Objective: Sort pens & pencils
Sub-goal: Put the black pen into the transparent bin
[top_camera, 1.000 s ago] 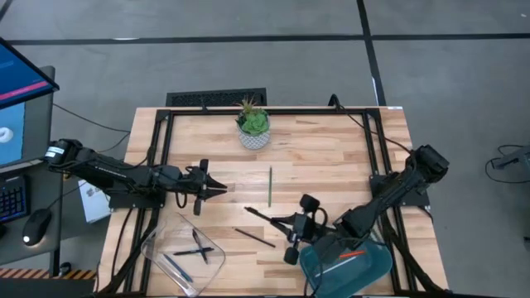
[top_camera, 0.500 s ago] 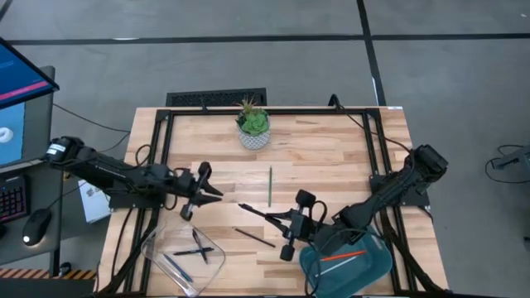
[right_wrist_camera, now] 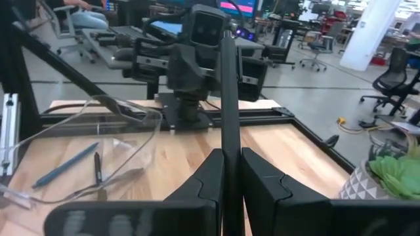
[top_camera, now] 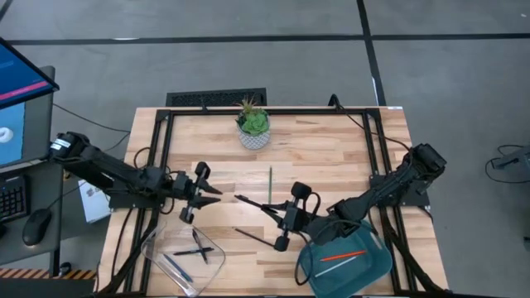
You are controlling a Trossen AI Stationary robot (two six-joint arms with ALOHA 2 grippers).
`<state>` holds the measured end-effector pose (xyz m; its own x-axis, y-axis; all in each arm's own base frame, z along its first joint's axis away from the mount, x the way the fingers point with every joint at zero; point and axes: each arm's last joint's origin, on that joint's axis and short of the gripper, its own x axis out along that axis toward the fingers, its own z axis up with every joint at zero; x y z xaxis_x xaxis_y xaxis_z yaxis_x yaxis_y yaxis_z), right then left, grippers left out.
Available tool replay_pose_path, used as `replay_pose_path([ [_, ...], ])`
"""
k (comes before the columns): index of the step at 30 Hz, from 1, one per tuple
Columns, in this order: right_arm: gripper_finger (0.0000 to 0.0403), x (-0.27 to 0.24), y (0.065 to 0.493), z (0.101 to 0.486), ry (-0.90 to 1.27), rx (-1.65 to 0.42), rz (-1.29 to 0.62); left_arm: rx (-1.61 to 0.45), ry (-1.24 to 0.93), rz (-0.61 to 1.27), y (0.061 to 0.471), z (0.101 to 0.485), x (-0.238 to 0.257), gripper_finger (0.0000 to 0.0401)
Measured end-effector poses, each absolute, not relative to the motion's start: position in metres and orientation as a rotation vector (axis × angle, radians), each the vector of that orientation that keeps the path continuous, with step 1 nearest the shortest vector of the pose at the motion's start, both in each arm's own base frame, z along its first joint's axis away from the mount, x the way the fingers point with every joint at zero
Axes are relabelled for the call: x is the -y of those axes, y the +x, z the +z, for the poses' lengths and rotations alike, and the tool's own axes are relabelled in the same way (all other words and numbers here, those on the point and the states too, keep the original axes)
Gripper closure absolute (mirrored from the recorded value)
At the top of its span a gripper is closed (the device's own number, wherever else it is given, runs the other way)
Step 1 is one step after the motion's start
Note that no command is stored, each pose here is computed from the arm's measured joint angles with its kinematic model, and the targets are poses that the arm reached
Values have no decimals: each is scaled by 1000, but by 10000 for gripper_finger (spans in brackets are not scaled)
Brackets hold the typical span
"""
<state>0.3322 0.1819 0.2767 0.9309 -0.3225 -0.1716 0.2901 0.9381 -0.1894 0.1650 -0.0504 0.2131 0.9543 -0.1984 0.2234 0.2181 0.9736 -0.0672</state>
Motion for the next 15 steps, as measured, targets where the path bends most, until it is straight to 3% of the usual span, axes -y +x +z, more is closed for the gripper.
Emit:
replay_pose_path([
  [15, 341, -169, 340, 277, -221, -216, -309, 156, 14, -186, 224, 215, 66, 300],
])
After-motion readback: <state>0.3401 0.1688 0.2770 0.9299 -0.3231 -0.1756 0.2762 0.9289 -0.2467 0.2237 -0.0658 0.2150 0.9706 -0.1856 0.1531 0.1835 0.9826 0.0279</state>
